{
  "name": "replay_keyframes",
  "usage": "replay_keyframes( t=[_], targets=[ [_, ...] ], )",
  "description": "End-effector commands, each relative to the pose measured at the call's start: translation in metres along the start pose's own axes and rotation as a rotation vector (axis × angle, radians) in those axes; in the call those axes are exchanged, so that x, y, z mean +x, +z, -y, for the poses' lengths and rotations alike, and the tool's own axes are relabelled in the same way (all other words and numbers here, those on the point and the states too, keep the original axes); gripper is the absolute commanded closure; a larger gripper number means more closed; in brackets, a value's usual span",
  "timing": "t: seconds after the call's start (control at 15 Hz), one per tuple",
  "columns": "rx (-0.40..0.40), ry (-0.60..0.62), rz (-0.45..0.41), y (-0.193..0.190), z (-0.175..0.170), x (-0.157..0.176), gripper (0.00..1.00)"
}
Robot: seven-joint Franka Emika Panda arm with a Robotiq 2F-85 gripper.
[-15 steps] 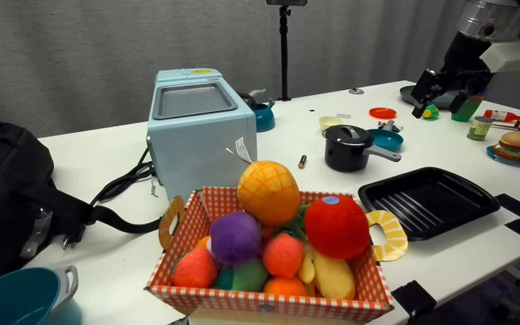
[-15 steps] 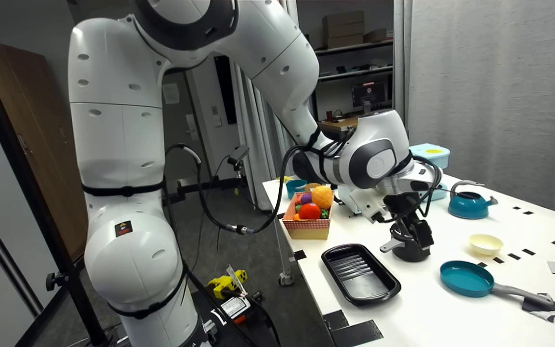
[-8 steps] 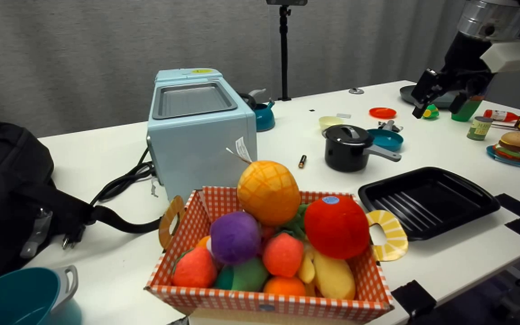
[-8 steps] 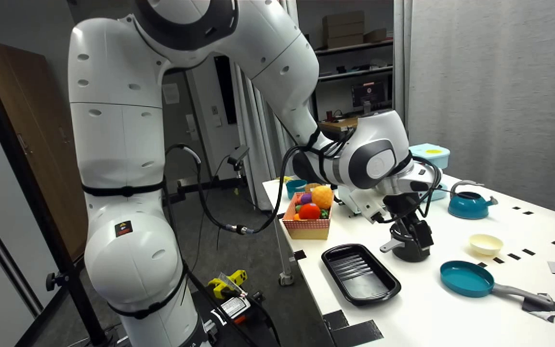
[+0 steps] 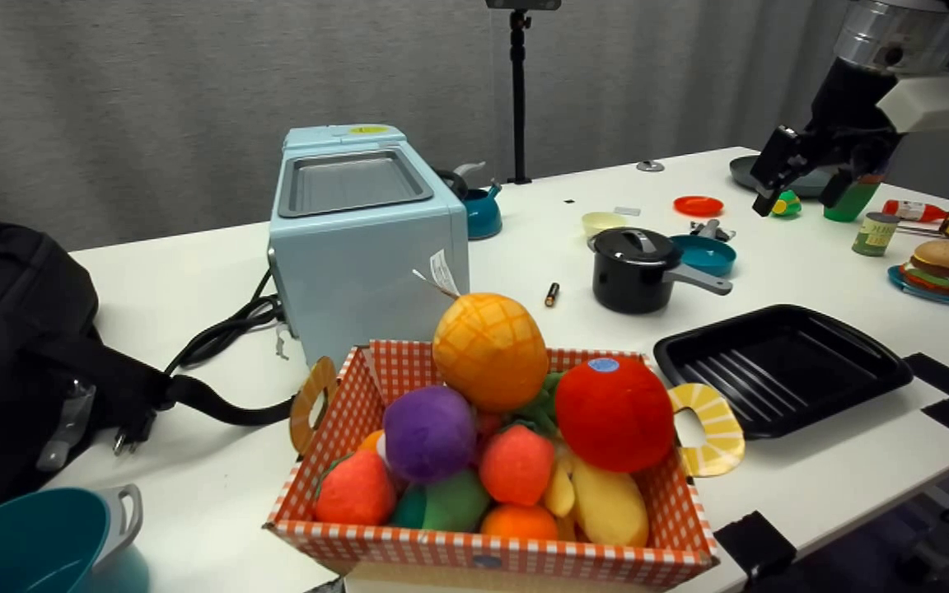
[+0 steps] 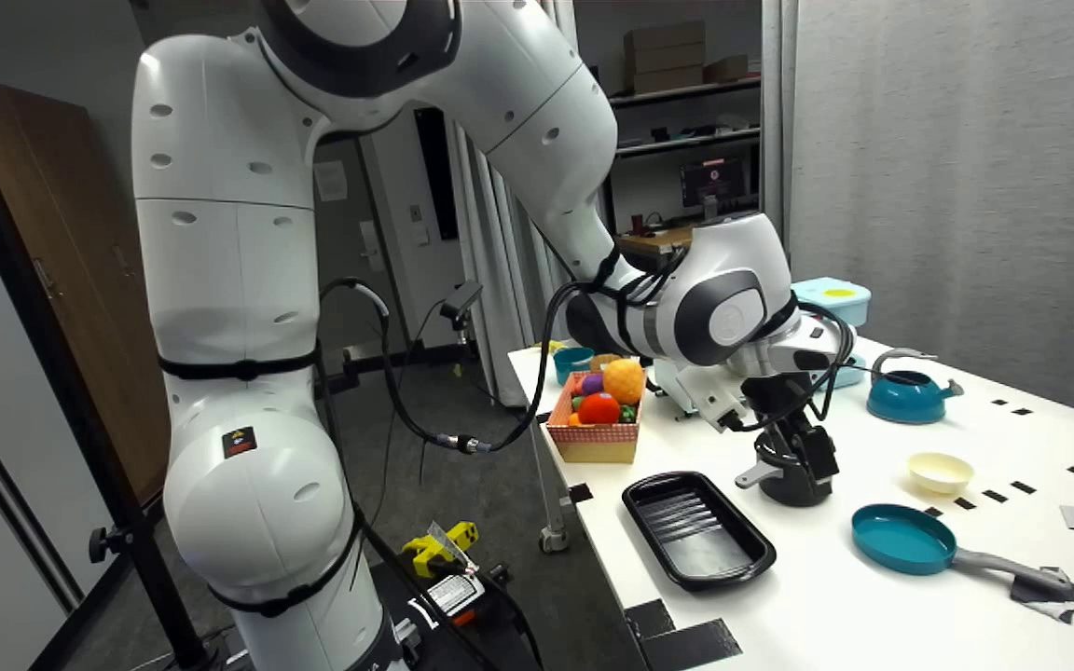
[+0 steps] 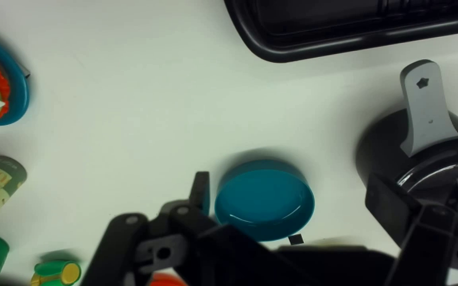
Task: Take the lid on the pan and put it on the pot
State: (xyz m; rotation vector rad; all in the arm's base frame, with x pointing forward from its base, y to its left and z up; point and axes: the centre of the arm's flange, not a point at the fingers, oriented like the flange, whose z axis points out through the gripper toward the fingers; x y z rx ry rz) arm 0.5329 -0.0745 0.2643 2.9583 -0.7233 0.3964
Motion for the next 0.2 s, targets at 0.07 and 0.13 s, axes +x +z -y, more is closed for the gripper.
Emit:
replay_keyframes(
  t=[0.07,0.13],
  targets=[
    [0.0,0.0,0.0,0.0,0.0,0.0,0.0],
    [0.0,0.0,0.0,0.0,0.0,0.0,0.0]
  ],
)
